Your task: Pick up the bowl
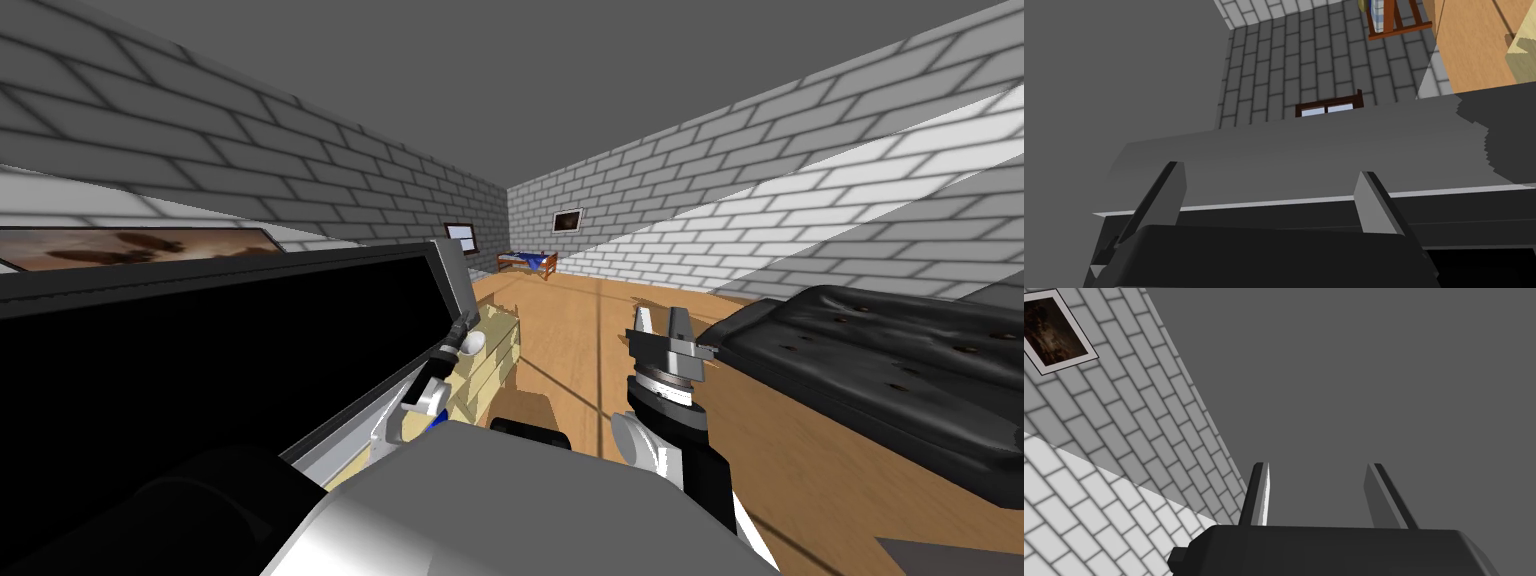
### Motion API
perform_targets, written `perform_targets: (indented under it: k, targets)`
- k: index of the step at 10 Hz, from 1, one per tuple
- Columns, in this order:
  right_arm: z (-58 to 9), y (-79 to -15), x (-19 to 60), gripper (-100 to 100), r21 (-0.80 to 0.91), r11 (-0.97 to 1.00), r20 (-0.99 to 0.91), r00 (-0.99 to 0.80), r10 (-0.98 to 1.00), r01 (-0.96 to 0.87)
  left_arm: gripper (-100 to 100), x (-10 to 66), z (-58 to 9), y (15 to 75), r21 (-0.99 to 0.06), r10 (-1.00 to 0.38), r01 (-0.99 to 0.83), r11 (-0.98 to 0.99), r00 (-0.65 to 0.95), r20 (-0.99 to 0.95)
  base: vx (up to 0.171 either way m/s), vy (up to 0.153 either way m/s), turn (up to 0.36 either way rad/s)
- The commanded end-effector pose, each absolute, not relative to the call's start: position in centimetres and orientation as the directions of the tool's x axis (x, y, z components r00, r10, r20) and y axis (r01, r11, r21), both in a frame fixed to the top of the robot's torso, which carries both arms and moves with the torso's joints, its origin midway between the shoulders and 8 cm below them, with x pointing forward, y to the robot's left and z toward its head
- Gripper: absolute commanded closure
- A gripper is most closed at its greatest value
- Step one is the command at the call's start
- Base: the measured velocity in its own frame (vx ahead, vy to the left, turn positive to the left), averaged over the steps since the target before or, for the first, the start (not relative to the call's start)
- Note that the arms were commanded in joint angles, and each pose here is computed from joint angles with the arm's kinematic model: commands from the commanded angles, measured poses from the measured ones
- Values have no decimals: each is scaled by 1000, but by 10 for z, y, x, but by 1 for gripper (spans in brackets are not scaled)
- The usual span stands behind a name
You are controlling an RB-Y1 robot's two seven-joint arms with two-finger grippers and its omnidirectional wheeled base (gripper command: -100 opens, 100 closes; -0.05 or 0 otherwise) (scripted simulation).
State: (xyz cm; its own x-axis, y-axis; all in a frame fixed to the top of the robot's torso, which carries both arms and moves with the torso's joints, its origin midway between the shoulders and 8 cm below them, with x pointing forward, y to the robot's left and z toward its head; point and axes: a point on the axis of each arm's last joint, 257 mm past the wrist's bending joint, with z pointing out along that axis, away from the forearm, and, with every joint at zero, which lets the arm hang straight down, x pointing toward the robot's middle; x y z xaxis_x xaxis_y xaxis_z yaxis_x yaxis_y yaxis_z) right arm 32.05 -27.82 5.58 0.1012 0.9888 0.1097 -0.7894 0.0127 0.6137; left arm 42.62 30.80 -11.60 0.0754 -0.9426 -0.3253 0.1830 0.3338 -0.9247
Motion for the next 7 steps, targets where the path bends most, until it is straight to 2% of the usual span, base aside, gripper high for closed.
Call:
perform_targets:
  k: [1,7]
  targets:
    - [56,-278,321,0,614,13,110,101,989,-789,-100,432,-129,311,-929,-939,136,345,57,-340,-51,5,-25]
    - [56,-278,321,0,614,13,110,101,989,-789,-100,447,-175,324,-926,-926,-24,377,-5,-377,-50,4,-38]
